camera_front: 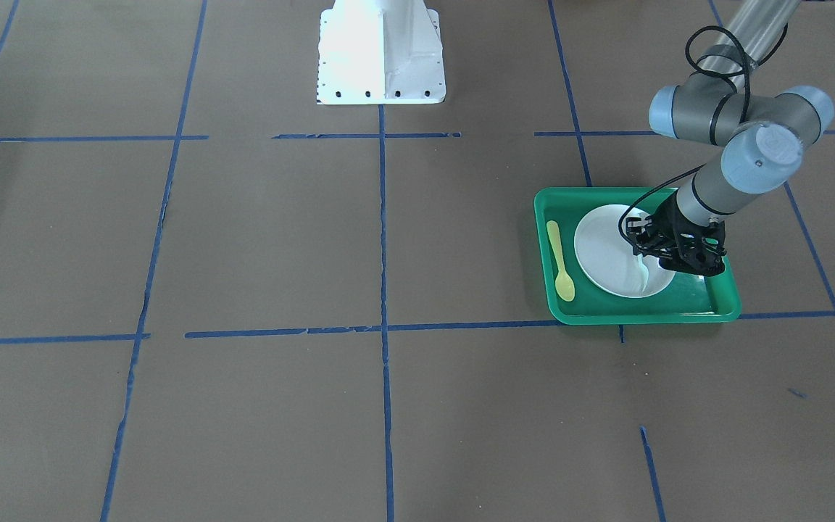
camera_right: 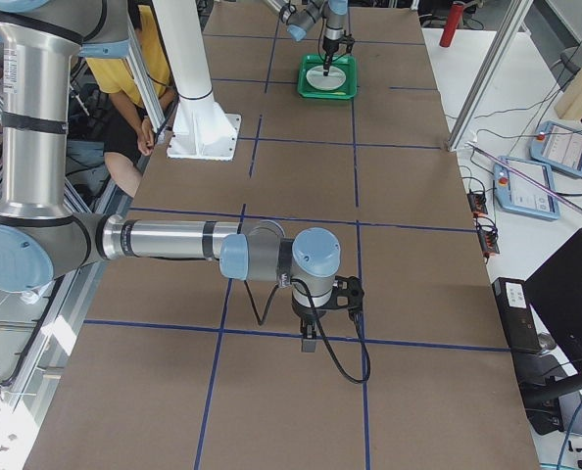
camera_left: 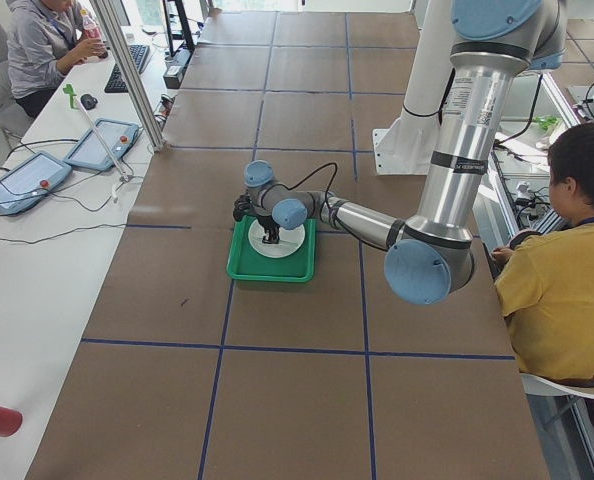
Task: Place fork
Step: 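Lift the fork off the plate and carry it toward the tray's edge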
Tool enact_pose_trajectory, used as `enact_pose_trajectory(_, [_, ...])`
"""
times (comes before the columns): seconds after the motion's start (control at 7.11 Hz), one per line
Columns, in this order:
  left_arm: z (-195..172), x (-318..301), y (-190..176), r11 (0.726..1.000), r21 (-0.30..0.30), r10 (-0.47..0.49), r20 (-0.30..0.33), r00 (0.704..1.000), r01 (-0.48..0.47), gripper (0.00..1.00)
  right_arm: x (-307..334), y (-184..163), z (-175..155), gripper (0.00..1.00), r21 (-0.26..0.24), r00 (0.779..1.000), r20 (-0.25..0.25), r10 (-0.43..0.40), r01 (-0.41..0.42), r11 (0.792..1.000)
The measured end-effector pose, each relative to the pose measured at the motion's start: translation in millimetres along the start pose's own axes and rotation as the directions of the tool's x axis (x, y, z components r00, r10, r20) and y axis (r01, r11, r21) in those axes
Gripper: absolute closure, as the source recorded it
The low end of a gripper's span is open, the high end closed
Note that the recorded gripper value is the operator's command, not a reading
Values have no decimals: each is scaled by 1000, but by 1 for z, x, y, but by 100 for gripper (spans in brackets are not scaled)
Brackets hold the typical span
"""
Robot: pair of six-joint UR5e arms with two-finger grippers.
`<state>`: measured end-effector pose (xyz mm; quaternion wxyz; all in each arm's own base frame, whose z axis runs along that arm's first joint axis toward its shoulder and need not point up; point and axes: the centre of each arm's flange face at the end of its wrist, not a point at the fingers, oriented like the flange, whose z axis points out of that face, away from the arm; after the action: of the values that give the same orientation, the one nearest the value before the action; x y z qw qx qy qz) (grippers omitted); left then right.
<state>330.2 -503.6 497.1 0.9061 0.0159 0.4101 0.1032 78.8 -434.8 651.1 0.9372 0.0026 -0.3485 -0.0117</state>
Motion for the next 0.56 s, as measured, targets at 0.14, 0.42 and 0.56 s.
enact_pose_trajectory(0.14, [-15, -3, -2, 1000, 22, -2, -5, 1000, 3, 100, 0, 0, 0, 0, 0, 1000, 0, 0, 0, 1000])
enact_pose_trajectory(0.42, [-55, -39, -12, 998, 53, -45, 0, 999, 45, 100, 0, 0, 0, 0, 0, 1000, 0, 0, 0, 1000])
enact_pose_trajectory(0.56, [-65, -61, -17, 996, 55, -64, 14, 998, 63, 100, 0, 0, 0, 0, 0, 1000, 0, 1, -1, 1000])
